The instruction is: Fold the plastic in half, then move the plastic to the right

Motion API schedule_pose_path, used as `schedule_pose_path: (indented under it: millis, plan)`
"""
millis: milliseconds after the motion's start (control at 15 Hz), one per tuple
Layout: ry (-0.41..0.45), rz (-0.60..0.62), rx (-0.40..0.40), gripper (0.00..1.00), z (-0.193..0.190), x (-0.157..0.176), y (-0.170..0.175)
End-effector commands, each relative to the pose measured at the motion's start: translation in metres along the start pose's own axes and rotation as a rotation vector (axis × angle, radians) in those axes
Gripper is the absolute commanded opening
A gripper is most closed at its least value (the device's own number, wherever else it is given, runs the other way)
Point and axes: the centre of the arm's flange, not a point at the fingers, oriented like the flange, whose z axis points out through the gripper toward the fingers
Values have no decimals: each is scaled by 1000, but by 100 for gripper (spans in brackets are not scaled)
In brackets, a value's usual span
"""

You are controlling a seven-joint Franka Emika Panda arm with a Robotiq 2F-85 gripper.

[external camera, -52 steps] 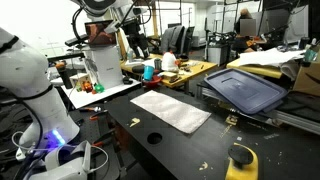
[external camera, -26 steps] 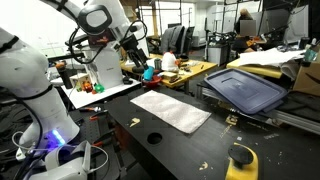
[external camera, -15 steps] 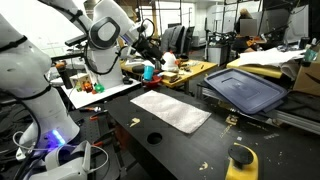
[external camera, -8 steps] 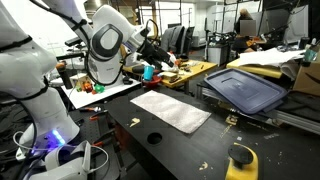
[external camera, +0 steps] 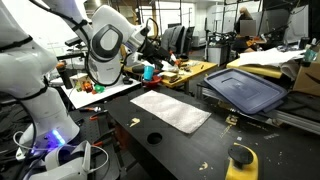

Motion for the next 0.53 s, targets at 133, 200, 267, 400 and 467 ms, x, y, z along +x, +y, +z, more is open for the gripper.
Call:
schedule_pose_path:
  millis: [133, 200, 267, 400, 467]
  plan:
    - [130, -12, -65, 100, -1, -18, 5]
    - [157, -8, -74, 100, -4, -17, 6]
    - [181, -8, -85, 100, -9, -16, 7]
    - [244, 2, -110, 100, -22, -15, 12]
    - [276, 8, -120, 100, -29, -13, 16]
